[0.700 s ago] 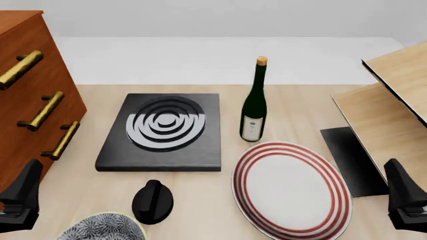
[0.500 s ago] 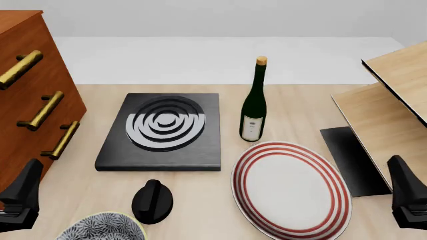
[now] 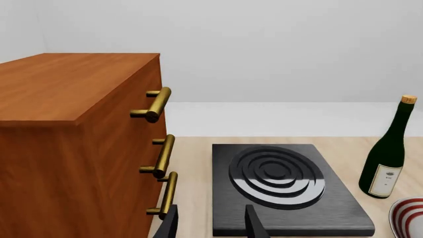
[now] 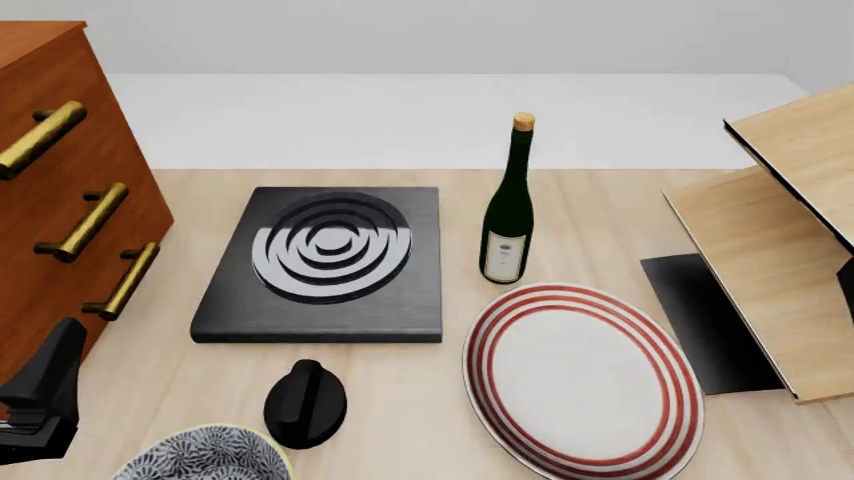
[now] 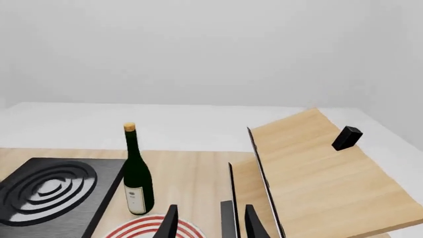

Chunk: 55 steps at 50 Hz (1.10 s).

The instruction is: Pick up the akita bowl and put it on the plate.

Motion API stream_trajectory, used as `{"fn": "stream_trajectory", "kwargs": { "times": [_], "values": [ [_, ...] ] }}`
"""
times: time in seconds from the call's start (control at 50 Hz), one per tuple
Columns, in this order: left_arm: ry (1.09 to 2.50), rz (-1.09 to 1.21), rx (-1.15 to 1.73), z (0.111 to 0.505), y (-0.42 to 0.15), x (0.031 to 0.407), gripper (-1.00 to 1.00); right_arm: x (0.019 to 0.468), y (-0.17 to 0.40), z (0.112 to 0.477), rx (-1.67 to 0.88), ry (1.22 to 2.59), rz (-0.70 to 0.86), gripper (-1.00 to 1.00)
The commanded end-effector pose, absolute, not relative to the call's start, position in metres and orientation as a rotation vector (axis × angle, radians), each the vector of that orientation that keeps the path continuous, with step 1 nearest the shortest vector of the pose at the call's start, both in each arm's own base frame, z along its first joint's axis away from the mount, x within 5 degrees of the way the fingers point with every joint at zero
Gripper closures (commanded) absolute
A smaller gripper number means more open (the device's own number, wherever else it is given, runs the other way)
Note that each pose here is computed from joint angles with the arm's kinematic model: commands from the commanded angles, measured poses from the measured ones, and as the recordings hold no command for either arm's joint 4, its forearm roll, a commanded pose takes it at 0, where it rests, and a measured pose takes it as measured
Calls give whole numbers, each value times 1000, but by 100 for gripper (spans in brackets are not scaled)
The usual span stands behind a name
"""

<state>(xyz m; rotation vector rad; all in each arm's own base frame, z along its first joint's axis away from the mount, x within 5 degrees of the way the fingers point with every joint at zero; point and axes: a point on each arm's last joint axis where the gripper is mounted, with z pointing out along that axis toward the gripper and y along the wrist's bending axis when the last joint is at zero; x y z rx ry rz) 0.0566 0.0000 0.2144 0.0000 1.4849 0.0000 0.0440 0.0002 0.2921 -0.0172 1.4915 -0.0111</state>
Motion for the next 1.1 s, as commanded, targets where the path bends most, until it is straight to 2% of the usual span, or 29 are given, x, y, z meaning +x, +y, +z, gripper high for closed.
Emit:
{"fn": "stream_trajectory", "kwargs": {
  "times": [0.02, 0.28, 0.38, 0.4, 0.48, 0.7, 0.86, 1.1],
  "values": [
    [1485, 0, 0, 214, 0, 57, -100, 49, 3, 331, -63, 1520, 43, -100],
    [1485, 0, 0, 214, 0, 57, -100, 70, 12, 354, -118, 1610, 140, -100],
    [1485, 0, 0, 214, 0, 57, -100, 94, 26, 358, -212, 1685, 224, -100],
    [1485, 0, 0, 214, 0, 57, -100, 100, 45, 356, -415, 1687, 266, -100],
    [1485, 0, 0, 214, 0, 57, -100, 110, 51, 359, -397, 1721, 302, -100],
    [1485, 0, 0, 214, 0, 57, -100, 139, 82, 355, -447, 1887, 400, -100],
    [1485, 0, 0, 214, 0, 57, -100, 156, 120, 350, -624, 1952, 437, -100],
    [1485, 0, 0, 214, 0, 57, -100, 157, 172, 330, -743, 2069, 562, -100]
  ]
}}
